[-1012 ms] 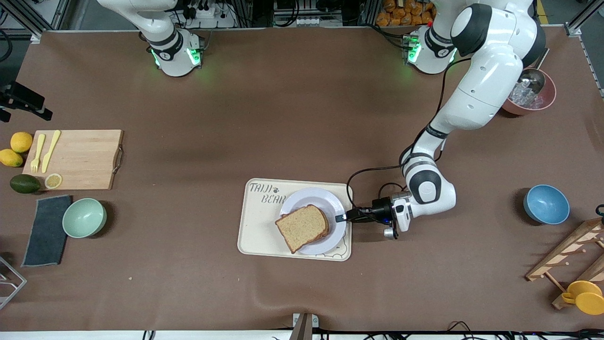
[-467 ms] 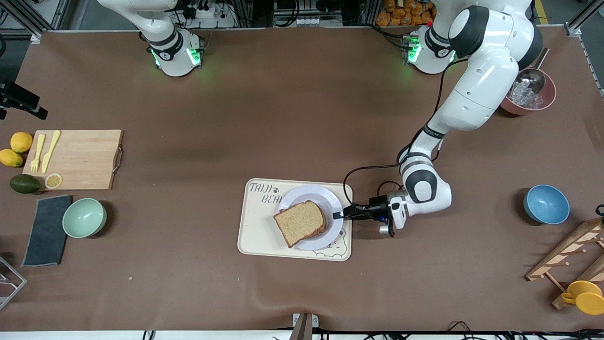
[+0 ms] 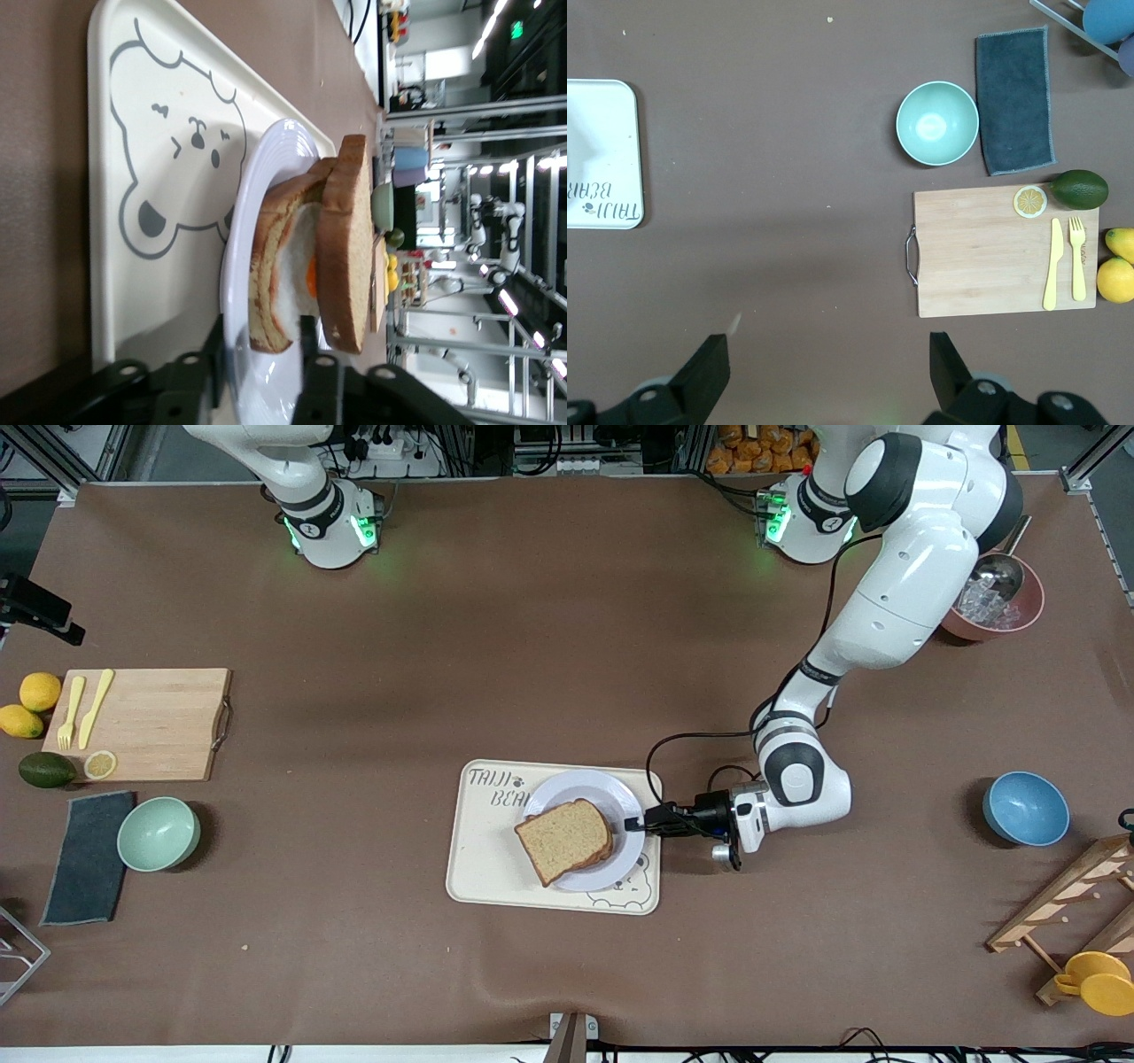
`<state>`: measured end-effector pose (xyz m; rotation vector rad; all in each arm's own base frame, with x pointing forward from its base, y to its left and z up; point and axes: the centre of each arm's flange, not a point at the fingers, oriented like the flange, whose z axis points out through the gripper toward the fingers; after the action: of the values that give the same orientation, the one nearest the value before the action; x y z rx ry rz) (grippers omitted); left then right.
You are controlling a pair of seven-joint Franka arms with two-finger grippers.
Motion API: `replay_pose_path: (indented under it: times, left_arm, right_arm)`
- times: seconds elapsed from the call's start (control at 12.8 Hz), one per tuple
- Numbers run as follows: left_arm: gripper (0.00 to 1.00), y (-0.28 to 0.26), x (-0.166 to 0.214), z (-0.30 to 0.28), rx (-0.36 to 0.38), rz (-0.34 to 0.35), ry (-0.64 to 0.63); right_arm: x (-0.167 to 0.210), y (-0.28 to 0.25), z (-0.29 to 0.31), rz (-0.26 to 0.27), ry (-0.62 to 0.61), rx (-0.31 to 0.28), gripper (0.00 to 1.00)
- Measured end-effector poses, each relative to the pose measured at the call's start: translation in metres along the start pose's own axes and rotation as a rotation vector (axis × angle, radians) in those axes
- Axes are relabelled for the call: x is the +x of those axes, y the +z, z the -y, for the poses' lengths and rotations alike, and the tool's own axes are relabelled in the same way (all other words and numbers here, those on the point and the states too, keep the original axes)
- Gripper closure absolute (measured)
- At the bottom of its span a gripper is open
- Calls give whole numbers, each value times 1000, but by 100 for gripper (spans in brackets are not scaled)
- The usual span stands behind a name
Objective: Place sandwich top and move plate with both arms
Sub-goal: 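Release the plate rim and pull the left gripper back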
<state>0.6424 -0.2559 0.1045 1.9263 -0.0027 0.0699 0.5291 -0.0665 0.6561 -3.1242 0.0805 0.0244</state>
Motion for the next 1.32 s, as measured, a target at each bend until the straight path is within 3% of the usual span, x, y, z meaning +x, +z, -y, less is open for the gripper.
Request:
replay_pose_path:
  times: [0.23,0.39,0.55,0.86,1.32]
  left_arm:
    - [22,-13,6,-6,33,53,-78]
    - [1,-21,9,-11,15,72,-86]
    - [0,-41,14,-12,22,119,-78]
    - [0,-105,33,-26,110,209,-136]
    - [0,-177,61,-68,368,330,-156]
  right_arm:
    - [0,0,0,-1,2,0,0]
    - [0,-1,0,-1,2,0,0]
    - [0,-1,1,-1,1,0,0]
    - [0,-1,2,-1,-1,0,0]
    - [0,-3,3,-6,-2,0,0]
